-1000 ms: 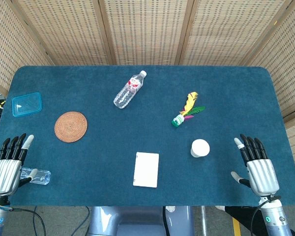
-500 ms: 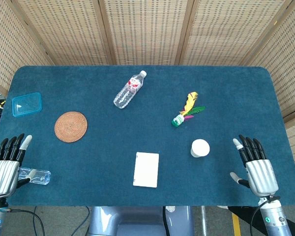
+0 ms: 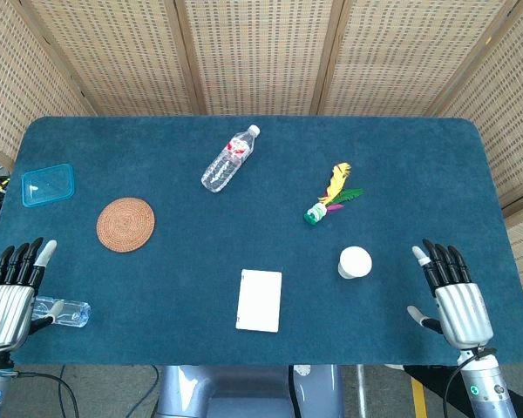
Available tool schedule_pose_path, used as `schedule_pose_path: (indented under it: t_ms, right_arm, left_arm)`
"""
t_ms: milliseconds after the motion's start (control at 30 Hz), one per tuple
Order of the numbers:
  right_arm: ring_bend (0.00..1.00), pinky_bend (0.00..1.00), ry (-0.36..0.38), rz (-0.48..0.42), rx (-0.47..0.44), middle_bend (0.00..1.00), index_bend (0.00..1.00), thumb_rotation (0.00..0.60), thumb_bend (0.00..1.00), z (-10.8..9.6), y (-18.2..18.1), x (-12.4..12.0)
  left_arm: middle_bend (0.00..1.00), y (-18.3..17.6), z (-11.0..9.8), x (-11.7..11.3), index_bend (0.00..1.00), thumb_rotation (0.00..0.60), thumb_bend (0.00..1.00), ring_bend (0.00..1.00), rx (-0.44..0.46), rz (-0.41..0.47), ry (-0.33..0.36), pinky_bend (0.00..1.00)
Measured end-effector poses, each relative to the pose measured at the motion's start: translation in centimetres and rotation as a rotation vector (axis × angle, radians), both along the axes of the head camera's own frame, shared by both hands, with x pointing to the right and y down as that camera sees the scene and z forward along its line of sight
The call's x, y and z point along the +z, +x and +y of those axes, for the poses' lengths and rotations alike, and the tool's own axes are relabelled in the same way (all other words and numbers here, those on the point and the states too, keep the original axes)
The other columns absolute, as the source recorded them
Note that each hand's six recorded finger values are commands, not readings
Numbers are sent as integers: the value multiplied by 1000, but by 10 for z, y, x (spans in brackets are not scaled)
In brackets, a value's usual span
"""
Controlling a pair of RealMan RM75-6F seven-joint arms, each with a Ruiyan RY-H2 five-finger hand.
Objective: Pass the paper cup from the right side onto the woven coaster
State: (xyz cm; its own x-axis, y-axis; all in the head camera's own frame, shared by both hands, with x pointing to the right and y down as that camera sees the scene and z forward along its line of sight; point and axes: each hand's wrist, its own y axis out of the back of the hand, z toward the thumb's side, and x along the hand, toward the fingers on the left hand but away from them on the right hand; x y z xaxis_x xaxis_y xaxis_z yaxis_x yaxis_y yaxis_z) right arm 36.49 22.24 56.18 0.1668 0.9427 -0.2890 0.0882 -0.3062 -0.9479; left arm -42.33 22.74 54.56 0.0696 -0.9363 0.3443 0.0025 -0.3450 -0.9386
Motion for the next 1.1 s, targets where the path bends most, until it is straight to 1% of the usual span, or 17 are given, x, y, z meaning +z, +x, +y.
schedule_pose_path:
  t_ms: [300, 600, 833, 1100]
  right_arm:
    - [0, 0, -7, -7, -4, 0, 32, 600, 83, 0, -1, 1]
    - [0, 0, -78, -13, -35, 0, 104, 600, 83, -3, -7, 13]
    - [0, 0, -109, -9, -58, 0, 155, 600, 85, -20, -17, 21]
    - [0, 0, -157, -1, -79, 0, 160, 600, 84, -41, -33, 35]
  left_arm:
    - [0, 1, 0, 0, 0, 600, 230, 0, 5, 3, -1, 0]
    - [0, -2, -1, -1, 0, 600, 231, 0, -6, 2, 1, 0]
    - [0, -1, -1, 0, 0, 600, 230, 0, -2, -2, -3, 0]
    - [0, -3, -1, 0, 0, 600, 231, 0, -8, -4, -4, 0]
